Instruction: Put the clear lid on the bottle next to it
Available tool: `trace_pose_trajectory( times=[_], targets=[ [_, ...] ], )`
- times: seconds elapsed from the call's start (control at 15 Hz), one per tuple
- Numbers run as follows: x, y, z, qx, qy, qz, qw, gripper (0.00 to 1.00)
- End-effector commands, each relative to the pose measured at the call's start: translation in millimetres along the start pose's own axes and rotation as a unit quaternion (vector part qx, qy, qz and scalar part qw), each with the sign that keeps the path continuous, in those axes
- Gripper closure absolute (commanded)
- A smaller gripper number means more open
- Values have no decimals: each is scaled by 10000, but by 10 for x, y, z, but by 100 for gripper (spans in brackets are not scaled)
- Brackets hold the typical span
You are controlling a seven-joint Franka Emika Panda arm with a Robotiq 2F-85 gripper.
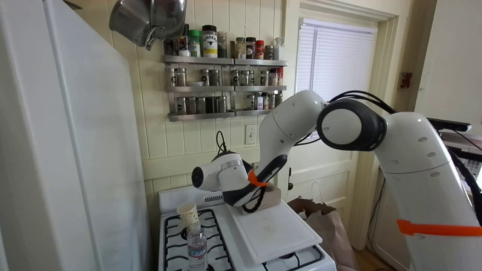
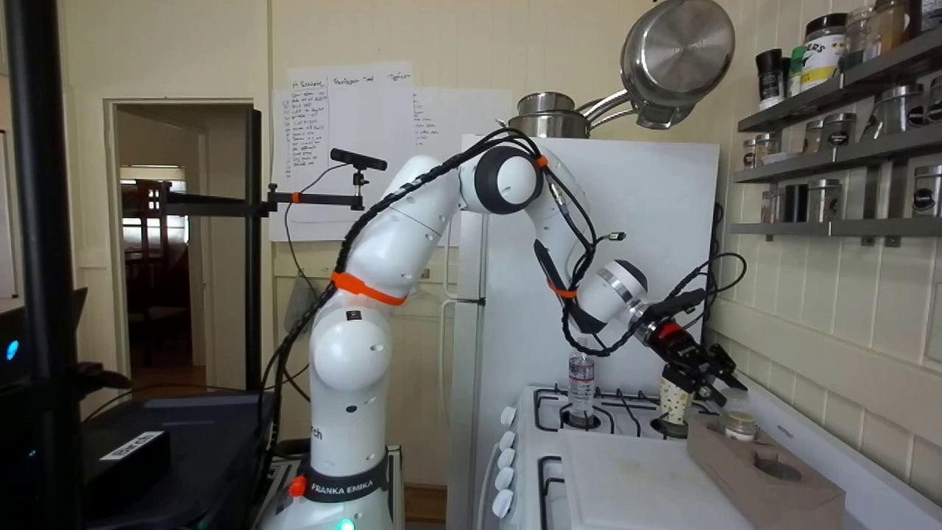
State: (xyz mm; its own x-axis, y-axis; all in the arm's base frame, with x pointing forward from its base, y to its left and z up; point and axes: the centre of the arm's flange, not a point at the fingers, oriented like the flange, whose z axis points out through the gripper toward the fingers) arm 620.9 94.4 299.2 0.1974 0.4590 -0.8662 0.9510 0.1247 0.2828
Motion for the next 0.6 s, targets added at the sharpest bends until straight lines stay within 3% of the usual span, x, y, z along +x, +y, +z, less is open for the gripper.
trace_pose_trajectory(
  times=[0.0, 0.53],
  targets=[
    [77, 68, 20, -59, 146, -56, 9999, 76],
    [179, 144, 133, -56, 400, -106, 9991, 76]
  ],
)
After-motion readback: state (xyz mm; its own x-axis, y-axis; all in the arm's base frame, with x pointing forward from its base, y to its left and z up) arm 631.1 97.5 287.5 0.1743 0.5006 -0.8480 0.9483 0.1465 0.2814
